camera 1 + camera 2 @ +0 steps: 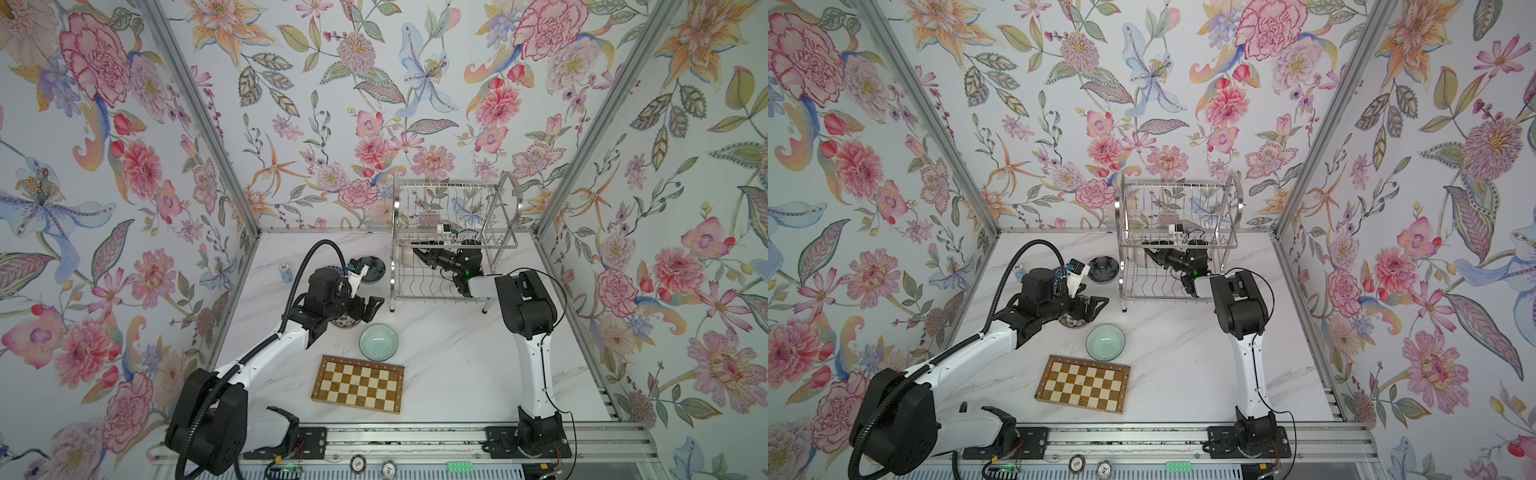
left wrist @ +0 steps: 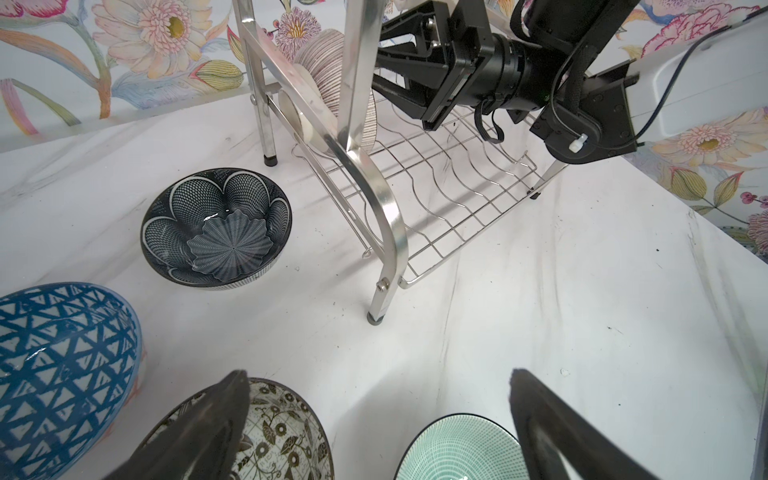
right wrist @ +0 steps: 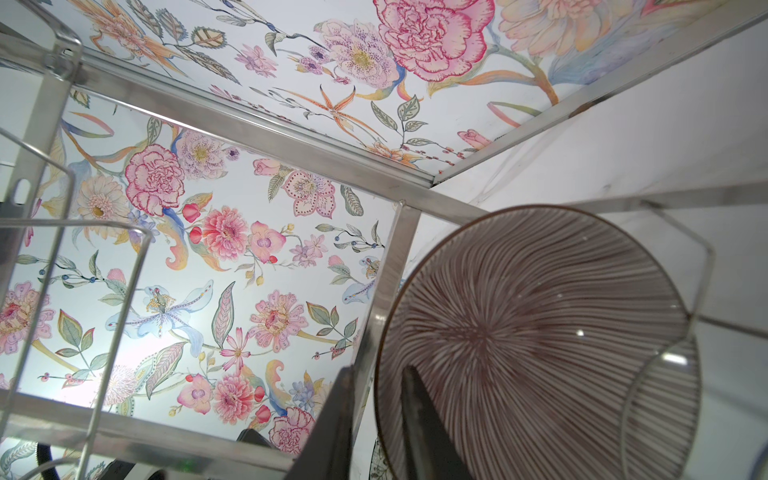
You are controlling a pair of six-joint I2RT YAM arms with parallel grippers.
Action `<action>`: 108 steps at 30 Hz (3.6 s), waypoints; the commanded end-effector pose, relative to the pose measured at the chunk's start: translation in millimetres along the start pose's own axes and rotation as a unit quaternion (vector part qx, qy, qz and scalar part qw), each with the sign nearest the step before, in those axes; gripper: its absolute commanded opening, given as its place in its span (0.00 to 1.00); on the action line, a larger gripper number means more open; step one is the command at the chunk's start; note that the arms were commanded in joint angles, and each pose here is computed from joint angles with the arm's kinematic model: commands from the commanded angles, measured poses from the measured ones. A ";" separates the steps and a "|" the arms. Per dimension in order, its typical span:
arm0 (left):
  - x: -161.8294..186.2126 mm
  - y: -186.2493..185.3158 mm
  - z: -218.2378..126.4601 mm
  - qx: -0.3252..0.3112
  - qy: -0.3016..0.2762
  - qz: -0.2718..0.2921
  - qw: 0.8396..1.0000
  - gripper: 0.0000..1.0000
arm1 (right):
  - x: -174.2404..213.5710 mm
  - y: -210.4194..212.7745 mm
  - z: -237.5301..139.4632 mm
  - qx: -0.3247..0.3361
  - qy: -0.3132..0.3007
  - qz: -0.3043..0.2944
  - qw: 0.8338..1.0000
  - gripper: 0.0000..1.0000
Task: Load the bowls into the dish rack
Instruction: 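Lower the pink-striped bowl upright into the rack slots with the right gripper, then open the right gripper and draw it back out of the rack, then move the right gripper over the mint-green bowl and lower onto its rim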
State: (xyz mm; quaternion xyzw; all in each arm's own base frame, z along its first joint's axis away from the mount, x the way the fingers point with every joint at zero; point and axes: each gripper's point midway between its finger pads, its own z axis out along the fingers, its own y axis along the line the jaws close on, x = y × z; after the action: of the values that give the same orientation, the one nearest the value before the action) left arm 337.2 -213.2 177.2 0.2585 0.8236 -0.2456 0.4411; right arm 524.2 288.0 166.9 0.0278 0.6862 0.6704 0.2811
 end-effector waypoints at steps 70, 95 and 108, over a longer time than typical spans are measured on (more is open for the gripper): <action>-17.1 16.6 -14.4 -0.115 0.010 -0.003 0.993 0.99 | 142.5 51.3 -134.7 0.271 -0.022 -0.228 0.935 0.64; 48.5 24.3 -64.7 -0.154 0.150 -0.121 0.969 0.99 | 255.9 33.0 -84.5 0.400 0.222 -0.361 0.813 0.57; 53.8 35.7 -68.5 -0.153 0.108 -0.131 0.974 0.99 | 292.5 -1.4 -70.0 0.464 0.294 -0.311 0.776 0.41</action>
State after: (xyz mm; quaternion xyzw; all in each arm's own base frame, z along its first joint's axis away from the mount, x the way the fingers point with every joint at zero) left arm 290.4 -131.9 152.2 0.0969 0.9301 -0.1365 0.3269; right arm 250.8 350.9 62.9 -0.2746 0.9229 0.1410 0.2299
